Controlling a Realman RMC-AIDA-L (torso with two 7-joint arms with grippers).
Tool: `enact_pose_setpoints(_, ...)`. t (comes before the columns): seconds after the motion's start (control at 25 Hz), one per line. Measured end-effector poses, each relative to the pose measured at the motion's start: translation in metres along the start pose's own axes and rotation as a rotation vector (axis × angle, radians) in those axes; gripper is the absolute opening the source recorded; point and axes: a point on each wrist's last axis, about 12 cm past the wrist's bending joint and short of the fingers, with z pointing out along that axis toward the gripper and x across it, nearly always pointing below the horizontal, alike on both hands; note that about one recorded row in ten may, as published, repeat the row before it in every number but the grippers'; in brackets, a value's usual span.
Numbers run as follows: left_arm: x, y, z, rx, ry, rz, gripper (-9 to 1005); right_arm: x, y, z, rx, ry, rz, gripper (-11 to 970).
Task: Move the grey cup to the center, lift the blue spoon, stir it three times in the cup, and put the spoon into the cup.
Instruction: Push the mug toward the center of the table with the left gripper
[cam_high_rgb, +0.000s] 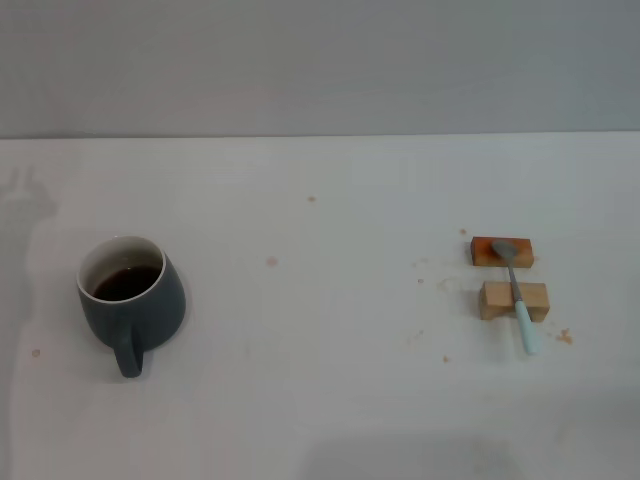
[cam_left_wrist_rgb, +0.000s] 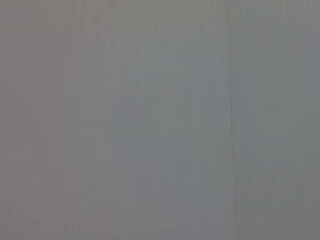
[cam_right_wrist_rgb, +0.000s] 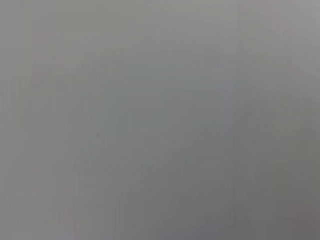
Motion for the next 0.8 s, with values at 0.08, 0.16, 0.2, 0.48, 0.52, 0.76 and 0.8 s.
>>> enact_pose_setpoints(0.08,0.0000,0.0000,0.0000,0.000,0.000,0.000,336,-0.0002,0.0001,0.0000,0.000,0.000,0.000,717)
enact_pose_setpoints(0.16,-0.0001,0.0002,0.0000,0.001,0.000,0.001,259,-0.0003,0.0003,0.0000,0.000,-0.001,0.001,716)
enact_pose_setpoints(0.2,-0.0003,0.0001,-0.0001,0.002,-0.003,0.001,221,-0.0002,0.0005,-0.0001,0.000,-0.001,0.002,716)
enact_pose_setpoints(0.48,-0.0011,0.0002,-0.0003,0.003,-0.008,-0.008,41,0.0002,0.0004,-0.0008,-0.001,0.001,0.000,717)
enact_pose_setpoints(0.52,-0.0011,0.0002,-0.0003,0.003,-0.008,-0.010,63,0.0002,0.0003,-0.0009,-0.001,0.001,-0.001,717)
enact_pose_setpoints(0.76,-0.0005,0.0003,-0.0006,-0.002,-0.005,-0.017,249,0.0005,-0.0002,-0.0013,-0.001,0.002,-0.002,717)
enact_pose_setpoints(0.8,0.0003,0.0010,-0.0015,-0.004,-0.001,-0.017,285,0.0005,-0.0002,-0.0013,-0.001,0.001,-0.003,717)
